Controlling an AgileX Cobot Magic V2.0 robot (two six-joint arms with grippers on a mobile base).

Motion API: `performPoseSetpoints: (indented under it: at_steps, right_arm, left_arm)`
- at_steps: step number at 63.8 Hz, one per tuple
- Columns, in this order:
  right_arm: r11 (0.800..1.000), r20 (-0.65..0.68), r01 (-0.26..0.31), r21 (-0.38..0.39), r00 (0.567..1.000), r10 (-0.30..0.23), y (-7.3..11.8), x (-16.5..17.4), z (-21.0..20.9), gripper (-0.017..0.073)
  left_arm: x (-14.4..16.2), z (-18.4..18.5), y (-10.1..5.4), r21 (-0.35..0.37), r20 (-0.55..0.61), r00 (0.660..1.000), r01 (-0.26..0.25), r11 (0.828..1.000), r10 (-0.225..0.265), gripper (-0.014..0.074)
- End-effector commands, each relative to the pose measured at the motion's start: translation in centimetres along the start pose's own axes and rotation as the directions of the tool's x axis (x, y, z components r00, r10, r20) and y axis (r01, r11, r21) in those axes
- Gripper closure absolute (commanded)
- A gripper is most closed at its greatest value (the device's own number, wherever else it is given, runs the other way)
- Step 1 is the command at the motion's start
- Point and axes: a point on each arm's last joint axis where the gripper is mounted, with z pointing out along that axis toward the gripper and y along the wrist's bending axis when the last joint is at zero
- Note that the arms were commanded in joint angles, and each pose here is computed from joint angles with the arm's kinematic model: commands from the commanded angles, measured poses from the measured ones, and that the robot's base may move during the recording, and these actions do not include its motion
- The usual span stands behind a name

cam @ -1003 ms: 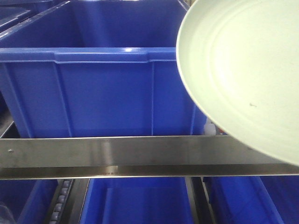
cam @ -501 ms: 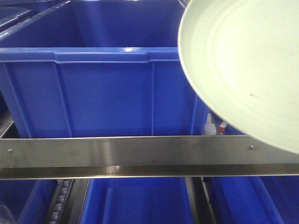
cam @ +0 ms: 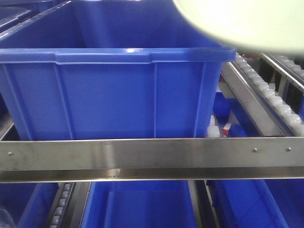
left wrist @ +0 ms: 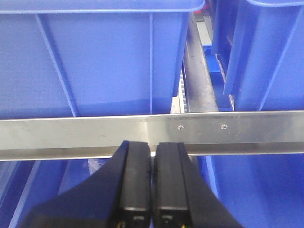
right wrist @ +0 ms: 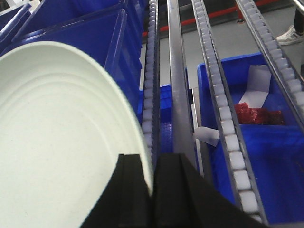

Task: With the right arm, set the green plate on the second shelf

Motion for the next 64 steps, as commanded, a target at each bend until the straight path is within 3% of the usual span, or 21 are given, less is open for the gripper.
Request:
performPoseSetpoints:
  at_steps: [1, 17, 38, 48, 64]
  right_arm:
    - [0.999, 0.115, -0.012, -0.048, 0.993, 0.018, 1.7, -3.9, 2.0, 0.0505]
    - [0.987, 0.029, 0.009, -0.162, 1.0, -0.004, 7.3, -7.0, 12.1, 0.0505]
    - [0.959, -0.062, 0.025, -0.283, 0.997, -0.045, 14.2, -5.3, 22.4, 0.0505]
    - [0.949, -0.102, 0.03, -0.313, 0.993, -0.065, 15.9, -4.2, 24.1, 0.0505]
    - [0.947, -0.108, 0.032, -0.318, 0.992, -0.07, 16.3, -3.7, 24.6, 0.0498]
  left_arm:
    - [0.7, 0.3, -0.2, 0.013, 0.04, 0.999, -0.001, 1.0, 0.001, 0.0469]
    - [0.7, 0.3, -0.2, 0.013, 0.04, 0.999, -0.001, 1.0, 0.001, 0.0469]
    - [0.7, 0.3, -0.2, 0.013, 0.04, 0.999, -0.001, 1.0, 0.001, 0.0469]
    - [0.7, 0.3, -0.2, 0.013, 0.04, 0.999, -0.001, 1.0, 0.001, 0.0469]
    - [0.7, 0.3, -0.2, 0.013, 0.04, 0.999, -0.001, 1.0, 0.001, 0.0469]
